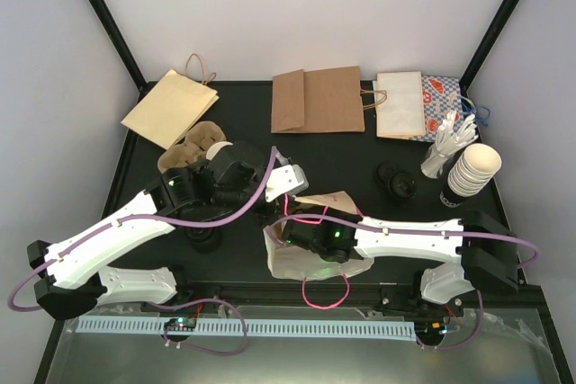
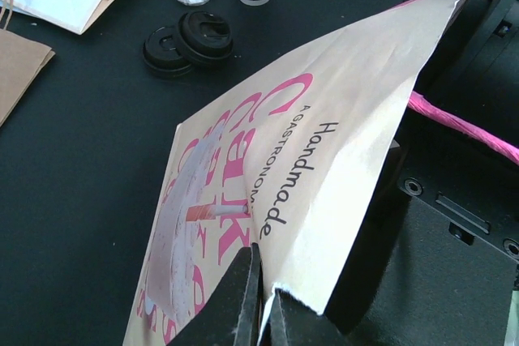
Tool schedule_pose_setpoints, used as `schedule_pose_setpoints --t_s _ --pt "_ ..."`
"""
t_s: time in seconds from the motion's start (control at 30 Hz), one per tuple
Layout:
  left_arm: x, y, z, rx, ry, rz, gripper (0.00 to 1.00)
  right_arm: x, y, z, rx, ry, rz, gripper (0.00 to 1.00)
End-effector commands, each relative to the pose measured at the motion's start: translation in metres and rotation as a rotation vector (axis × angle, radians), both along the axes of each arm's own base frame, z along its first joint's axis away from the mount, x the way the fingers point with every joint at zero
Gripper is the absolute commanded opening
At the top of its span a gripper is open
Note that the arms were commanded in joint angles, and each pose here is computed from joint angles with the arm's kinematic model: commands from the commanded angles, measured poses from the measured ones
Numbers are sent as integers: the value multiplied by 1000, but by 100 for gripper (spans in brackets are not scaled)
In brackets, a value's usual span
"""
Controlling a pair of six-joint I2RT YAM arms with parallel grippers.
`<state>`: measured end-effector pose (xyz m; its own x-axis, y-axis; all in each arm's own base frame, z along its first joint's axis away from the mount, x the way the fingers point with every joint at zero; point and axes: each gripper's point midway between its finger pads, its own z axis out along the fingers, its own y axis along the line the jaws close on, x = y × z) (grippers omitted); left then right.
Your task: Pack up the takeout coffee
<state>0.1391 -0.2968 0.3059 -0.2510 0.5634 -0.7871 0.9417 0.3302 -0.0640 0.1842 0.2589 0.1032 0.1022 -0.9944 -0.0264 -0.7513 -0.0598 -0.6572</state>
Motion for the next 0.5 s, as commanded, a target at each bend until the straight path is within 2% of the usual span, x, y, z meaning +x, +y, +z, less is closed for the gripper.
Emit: schedule_pose_setpoints --t_s 0.0,0.47 --pt "-15 -11 47 -173 -28 -85 2 1 4 -2 20 10 3 1" --pt "-23 -11 53 -214 -27 -122 2 2 3 3 35 1 1 1"
